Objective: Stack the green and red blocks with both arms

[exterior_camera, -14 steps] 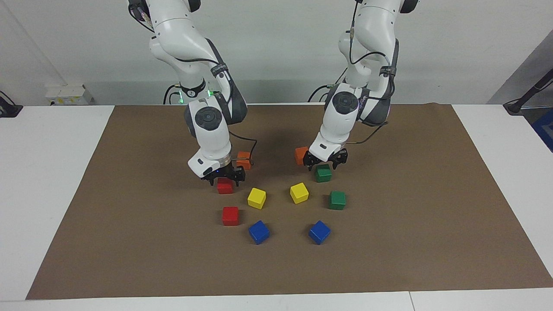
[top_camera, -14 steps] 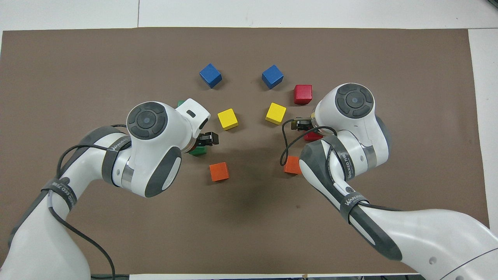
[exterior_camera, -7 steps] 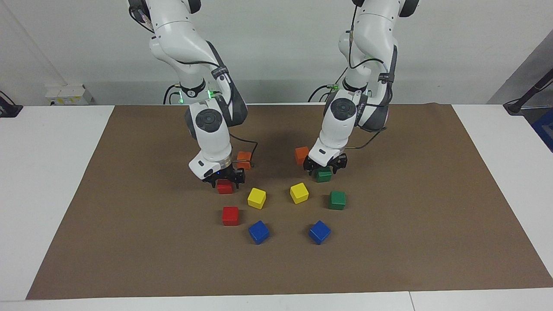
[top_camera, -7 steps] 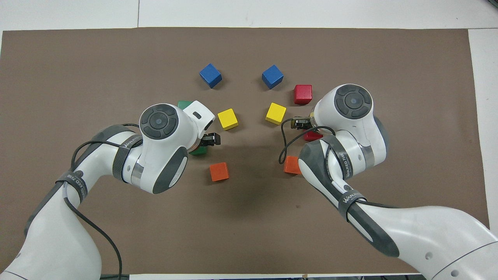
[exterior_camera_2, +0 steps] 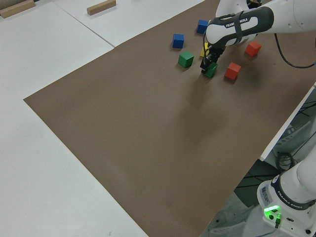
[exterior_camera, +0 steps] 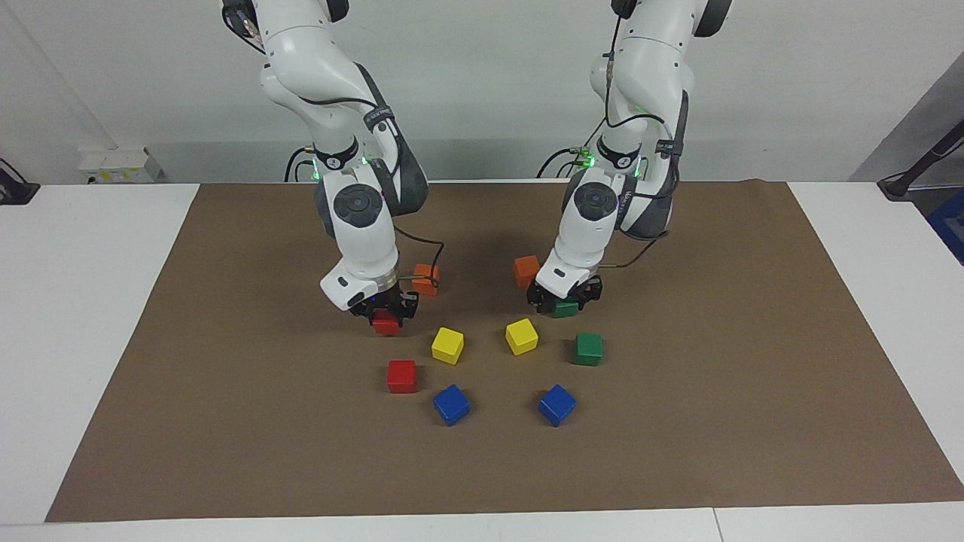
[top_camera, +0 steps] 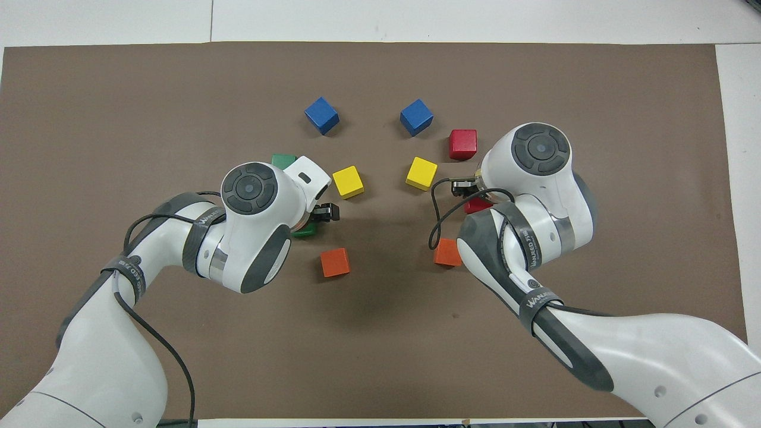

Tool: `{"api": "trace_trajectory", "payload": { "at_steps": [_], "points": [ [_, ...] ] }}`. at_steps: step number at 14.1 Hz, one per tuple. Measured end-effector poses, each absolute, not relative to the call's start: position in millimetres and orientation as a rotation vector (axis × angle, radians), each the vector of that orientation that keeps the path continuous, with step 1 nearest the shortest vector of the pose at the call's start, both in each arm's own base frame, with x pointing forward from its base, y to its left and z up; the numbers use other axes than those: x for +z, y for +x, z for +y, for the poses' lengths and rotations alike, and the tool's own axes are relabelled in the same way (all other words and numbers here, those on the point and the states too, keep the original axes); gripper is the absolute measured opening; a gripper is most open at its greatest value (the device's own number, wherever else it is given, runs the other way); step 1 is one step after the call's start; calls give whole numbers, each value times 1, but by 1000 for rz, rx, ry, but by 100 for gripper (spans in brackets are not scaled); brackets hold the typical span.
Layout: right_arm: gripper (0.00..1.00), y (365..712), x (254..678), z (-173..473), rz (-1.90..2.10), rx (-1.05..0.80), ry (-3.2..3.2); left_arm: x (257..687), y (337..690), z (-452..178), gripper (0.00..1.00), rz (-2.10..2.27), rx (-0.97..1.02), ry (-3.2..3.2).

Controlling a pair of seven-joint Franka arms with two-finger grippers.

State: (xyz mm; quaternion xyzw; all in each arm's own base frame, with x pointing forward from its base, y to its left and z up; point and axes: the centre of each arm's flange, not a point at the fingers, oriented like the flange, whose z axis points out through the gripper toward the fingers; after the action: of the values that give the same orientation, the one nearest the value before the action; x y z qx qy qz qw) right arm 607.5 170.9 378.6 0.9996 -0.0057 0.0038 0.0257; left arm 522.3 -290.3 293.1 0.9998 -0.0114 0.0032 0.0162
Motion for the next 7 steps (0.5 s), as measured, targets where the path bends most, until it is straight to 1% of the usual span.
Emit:
{"api": "trace_trajectory", "payload": {
  "at_steps": [1,2,3,4,5,6,7],
  "points": [
    [55,617,409,139,68,32,3087,291,522,-290,92,-41,9,3113],
    [55,626,431,100,140,66,3083,290,522,-290,81,-60,15,3123],
    [55,632,441,60,177,97,3078,289,522,-290,81,-80,21,3134],
    [55,636,440,24,178,121,3075,289,522,-289,73,-86,26,3137],
    [55,638,432,-3,160,129,3075,292,522,-290,62,-90,34,3137],
    [55,639,419,-22,137,135,3077,292,522,-289,55,-95,36,3138],
    [55,640,407,-31,120,134,3079,292,522,-289,55,-98,36,3138]
  ]
}}
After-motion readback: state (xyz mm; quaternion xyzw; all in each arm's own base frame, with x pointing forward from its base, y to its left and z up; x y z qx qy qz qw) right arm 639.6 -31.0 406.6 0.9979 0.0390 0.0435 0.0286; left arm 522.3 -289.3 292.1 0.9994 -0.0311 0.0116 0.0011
